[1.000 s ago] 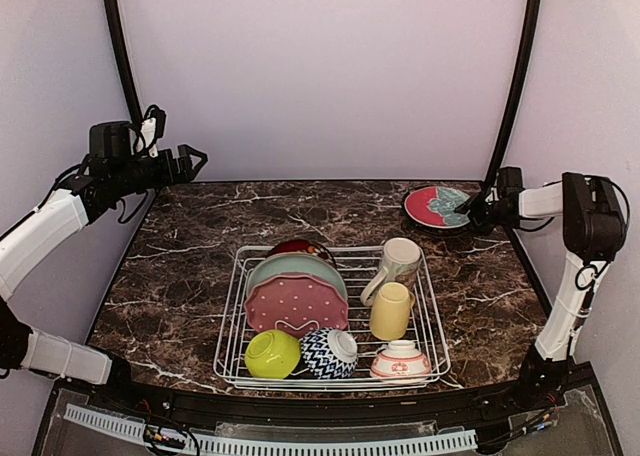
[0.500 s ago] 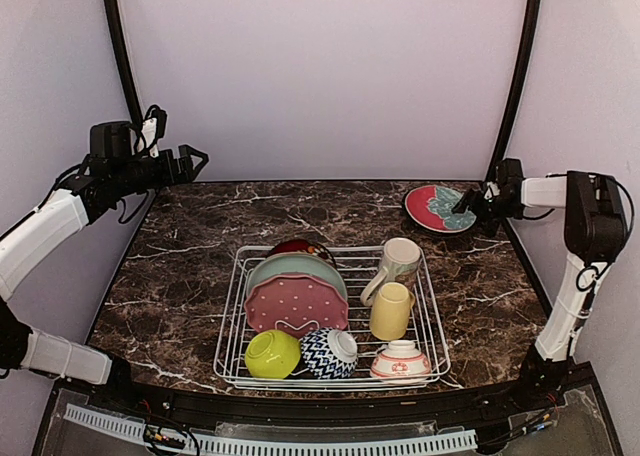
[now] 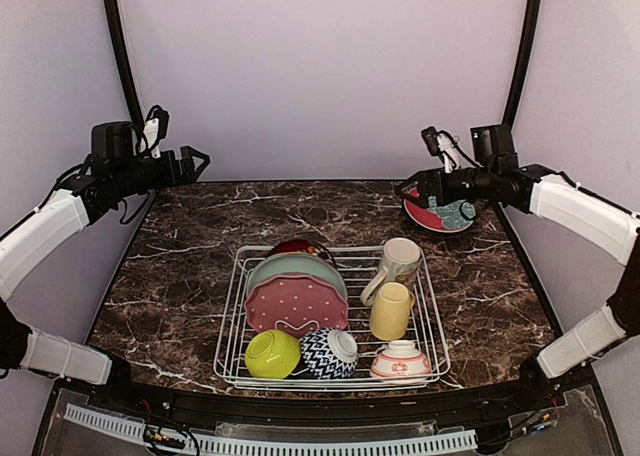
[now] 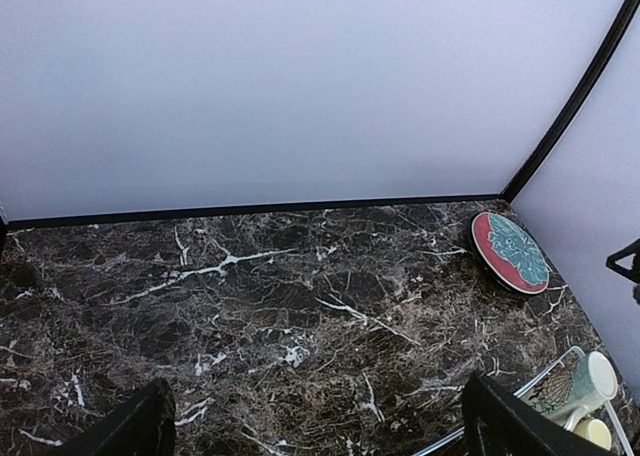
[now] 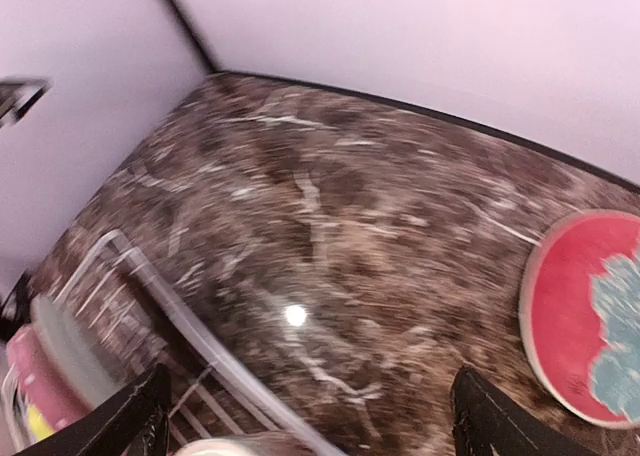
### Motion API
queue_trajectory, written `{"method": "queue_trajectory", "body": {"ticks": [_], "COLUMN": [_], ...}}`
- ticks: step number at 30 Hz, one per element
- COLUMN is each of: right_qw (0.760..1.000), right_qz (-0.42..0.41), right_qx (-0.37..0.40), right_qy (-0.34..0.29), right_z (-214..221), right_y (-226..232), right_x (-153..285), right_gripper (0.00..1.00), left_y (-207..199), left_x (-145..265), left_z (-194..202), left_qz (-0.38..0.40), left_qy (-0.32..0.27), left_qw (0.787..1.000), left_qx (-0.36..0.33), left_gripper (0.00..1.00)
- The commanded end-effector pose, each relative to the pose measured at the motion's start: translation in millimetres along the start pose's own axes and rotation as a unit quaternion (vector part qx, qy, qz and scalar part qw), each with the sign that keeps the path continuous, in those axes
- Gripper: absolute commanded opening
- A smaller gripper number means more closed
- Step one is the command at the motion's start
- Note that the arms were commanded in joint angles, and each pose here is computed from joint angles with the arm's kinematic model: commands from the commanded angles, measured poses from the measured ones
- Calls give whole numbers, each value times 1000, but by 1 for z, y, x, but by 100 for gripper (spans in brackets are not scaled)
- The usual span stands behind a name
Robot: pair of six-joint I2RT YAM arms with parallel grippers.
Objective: Unload the mixed dishes from the dish rack
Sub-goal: Grab the plate from the dish rack.
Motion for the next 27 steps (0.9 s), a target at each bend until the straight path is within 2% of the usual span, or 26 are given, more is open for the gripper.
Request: {"method": "queue_trajectory", "body": {"ticks": [1,5,9,17,27], "right_qw": [974,953,932,916,896], "right_qz": [-140,-197,-232,-234,-222], "right_qx": [178,231,274,308,354], "right_qy": [-10,4,42,104,147], "right_z": [1,8,21,39,61], "right_y": [98,146,179,201,222], "right_x": [3,1,-16,-59,-89], "right_gripper": [94,93,86,62,44], "left_y": [-7,-4,-2,1,2], "left_x": [12,12,9,2,0], "left_z": [-9,-9,-7,-3,-1], "left_qz": [-5,-13,-18,-23,-20], "left_qy": [-14,-15,-12,1,5], "left_qw": [1000,999,999,999,1000], "left_qx": [-21,-25,-25,-24,-20], "left_gripper": [99,99,99,99,99]}}
Point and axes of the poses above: each gripper's point midway between its finger pads, its own x axis back along the fingers, its own y axis along the line the jaws close on, z = x × y, the point moved 6 cm from there along x, back along the fingers, and after that the axes turned 12 degrees about x, right-handed, at the moved point
